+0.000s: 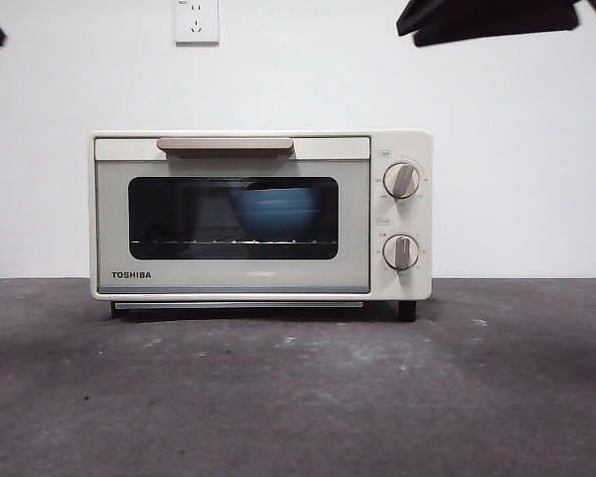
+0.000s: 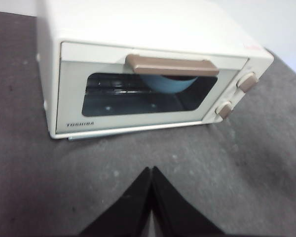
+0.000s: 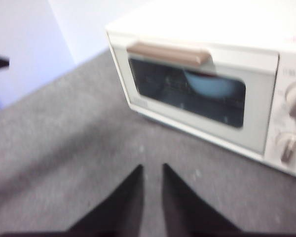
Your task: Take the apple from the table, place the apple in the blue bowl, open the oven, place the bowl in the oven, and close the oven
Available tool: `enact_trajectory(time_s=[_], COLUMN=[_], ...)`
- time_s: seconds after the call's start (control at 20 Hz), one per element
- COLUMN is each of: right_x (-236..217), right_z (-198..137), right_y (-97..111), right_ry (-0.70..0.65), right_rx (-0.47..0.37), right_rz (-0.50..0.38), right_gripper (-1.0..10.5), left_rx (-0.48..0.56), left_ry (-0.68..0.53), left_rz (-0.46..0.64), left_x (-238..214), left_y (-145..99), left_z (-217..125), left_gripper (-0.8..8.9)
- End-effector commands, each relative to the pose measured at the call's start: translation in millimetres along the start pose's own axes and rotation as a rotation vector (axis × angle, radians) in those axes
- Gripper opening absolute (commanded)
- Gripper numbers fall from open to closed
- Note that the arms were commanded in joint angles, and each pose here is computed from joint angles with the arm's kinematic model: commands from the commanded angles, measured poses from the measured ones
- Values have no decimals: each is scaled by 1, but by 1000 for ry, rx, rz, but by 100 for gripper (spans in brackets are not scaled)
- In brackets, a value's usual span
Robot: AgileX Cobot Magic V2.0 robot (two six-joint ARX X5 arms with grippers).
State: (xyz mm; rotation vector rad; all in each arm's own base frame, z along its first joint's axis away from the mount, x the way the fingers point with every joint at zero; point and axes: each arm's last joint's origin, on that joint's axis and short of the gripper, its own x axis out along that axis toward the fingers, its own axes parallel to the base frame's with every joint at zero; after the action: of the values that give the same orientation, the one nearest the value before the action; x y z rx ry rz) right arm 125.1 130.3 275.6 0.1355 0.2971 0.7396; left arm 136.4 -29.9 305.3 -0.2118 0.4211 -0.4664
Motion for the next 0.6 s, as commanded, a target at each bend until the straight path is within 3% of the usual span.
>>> enact_trajectory(time_s=[0.05, 0.6], right_x=[2, 2], right_z=[0, -1], right_y=[2, -1], right_ry=[-48, -59], right_rx=[-15, -24], right_rz=[19, -54], right_gripper=[3, 3], left_rx=[36, 45], left_ry=[-15, -43], left_rz=[1, -4], left_x=[-9, -18], left_y=[-4, -7], left_z=[1, 0], left_gripper=[7, 7])
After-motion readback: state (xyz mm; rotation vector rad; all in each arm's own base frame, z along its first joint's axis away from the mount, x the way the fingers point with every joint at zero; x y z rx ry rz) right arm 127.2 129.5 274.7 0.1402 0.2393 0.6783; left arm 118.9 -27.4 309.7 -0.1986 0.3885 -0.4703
